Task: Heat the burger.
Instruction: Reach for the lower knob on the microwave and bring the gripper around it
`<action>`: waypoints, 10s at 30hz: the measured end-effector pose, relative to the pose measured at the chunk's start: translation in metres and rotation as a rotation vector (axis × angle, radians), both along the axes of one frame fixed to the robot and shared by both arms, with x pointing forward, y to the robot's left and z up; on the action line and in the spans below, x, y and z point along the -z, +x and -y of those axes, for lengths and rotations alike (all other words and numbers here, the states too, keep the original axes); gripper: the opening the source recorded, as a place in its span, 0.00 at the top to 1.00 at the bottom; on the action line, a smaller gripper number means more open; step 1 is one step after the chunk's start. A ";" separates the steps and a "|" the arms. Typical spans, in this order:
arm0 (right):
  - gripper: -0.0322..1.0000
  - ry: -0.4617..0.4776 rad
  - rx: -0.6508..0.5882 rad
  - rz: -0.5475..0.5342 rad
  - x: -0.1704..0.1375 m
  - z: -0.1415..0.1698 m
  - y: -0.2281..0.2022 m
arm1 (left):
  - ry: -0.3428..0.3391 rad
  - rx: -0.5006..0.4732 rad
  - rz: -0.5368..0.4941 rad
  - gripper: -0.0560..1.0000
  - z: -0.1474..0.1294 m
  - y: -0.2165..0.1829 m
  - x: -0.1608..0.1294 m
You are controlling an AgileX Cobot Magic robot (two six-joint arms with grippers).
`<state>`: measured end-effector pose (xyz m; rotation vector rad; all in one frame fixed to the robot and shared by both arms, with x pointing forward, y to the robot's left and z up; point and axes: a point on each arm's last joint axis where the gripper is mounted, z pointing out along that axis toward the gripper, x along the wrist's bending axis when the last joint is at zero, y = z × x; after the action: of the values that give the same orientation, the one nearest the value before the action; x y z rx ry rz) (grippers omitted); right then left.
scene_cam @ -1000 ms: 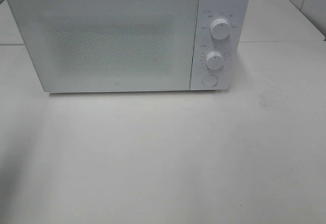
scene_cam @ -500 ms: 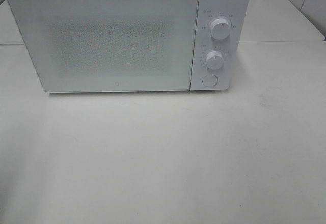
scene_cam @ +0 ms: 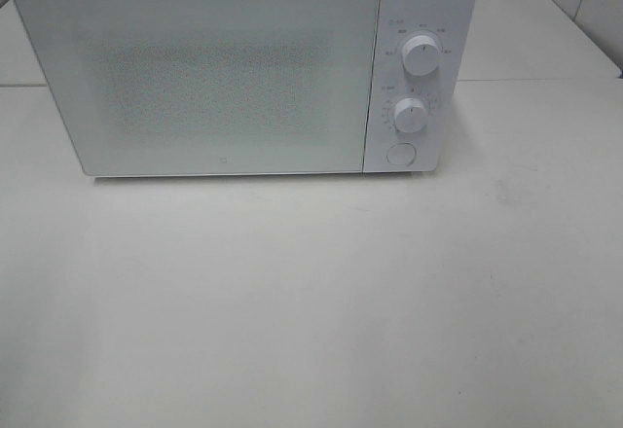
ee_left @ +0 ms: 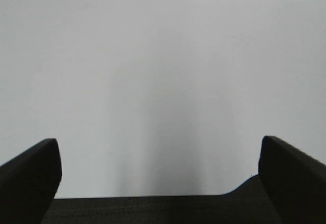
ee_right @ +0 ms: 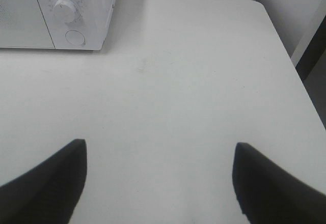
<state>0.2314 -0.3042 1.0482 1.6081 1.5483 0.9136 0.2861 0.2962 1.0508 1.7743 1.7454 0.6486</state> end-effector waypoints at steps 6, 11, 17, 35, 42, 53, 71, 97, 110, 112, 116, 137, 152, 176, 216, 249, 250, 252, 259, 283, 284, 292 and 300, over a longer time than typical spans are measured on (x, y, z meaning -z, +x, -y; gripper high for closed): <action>0.23 0.000 0.000 0.000 0.000 0.000 0.000 | -0.001 0.000 0.083 0.03 0.000 -0.013 -0.003; 0.23 0.000 0.000 0.000 0.000 0.000 0.000 | -0.018 0.005 0.151 0.03 0.002 -0.024 -0.005; 0.23 0.000 0.000 0.000 0.000 0.000 0.000 | -0.037 0.013 0.284 0.03 0.003 -0.045 -0.006; 0.23 0.000 0.000 0.000 0.000 0.000 0.000 | -0.025 -0.038 0.355 0.03 0.003 -0.056 -0.006; 0.23 0.000 0.000 0.000 0.000 0.000 0.000 | -0.025 -0.039 0.355 0.03 0.003 -0.056 -0.006; 0.24 0.000 0.000 0.000 0.000 0.000 0.000 | -0.025 -0.039 0.355 0.03 0.003 -0.056 -0.006; 0.24 -0.012 -0.012 0.189 -0.025 -0.001 0.019 | -0.025 -0.039 0.355 0.03 0.003 -0.056 -0.006; 0.24 0.017 -0.055 0.202 -0.001 -0.011 0.141 | -0.025 -0.039 0.355 0.03 0.003 -0.056 -0.006; 0.24 0.033 -0.073 0.296 0.007 -0.015 0.184 | -0.025 -0.039 0.355 0.03 0.003 -0.056 -0.006; 0.24 0.036 -0.077 0.318 0.010 -0.016 0.192 | -0.025 -0.039 0.355 0.03 0.003 -0.056 -0.006; 0.24 0.018 -0.092 0.338 0.018 -0.018 0.207 | -0.025 -0.039 0.355 0.03 0.003 -0.056 -0.006; 0.25 -0.089 -0.014 0.335 0.083 -0.039 0.226 | -0.025 -0.039 0.355 0.03 0.003 -0.056 -0.006; 0.25 -0.045 -0.007 0.339 0.100 -0.096 0.207 | -0.025 -0.039 0.355 0.03 0.003 -0.056 -0.006; 0.25 -0.146 -0.009 0.296 0.113 -0.140 0.225 | -0.025 -0.039 0.355 0.03 0.003 -0.056 -0.006; 0.25 -0.037 0.025 0.318 0.144 -0.165 0.305 | -0.025 -0.039 0.355 0.03 0.003 -0.056 -0.006; 0.32 -0.051 -0.001 0.263 0.166 -0.167 0.333 | -0.024 -0.039 0.355 0.03 0.003 -0.056 -0.006; 0.34 -0.053 0.000 0.270 0.165 -0.167 0.333 | -0.024 -0.039 0.355 0.03 0.003 -0.056 -0.006; 0.41 -0.055 0.003 0.280 0.164 -0.167 0.333 | -0.024 -0.039 0.355 0.03 0.003 -0.056 -0.006; 0.55 -0.062 0.016 0.294 0.165 -0.165 0.332 | -0.024 -0.039 0.355 0.03 0.003 -0.056 -0.006; 0.55 0.043 0.037 0.306 0.165 -0.166 0.332 | -0.024 -0.039 0.355 0.03 0.003 -0.056 -0.006; 0.55 0.092 0.053 0.307 0.166 -0.166 0.332 | -0.024 -0.039 0.355 0.03 0.003 -0.056 -0.006; 0.55 0.461 0.183 0.314 0.166 -0.165 0.331 | -0.024 -0.039 0.355 0.03 0.003 -0.056 -0.006; 0.55 0.937 0.346 0.299 0.168 -0.163 0.330 | -0.024 -0.039 0.355 0.03 0.003 -0.056 -0.006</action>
<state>0.5610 -0.1411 0.8800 2.1208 0.5889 1.7150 0.2303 0.2928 1.0570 1.5033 1.5400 0.8946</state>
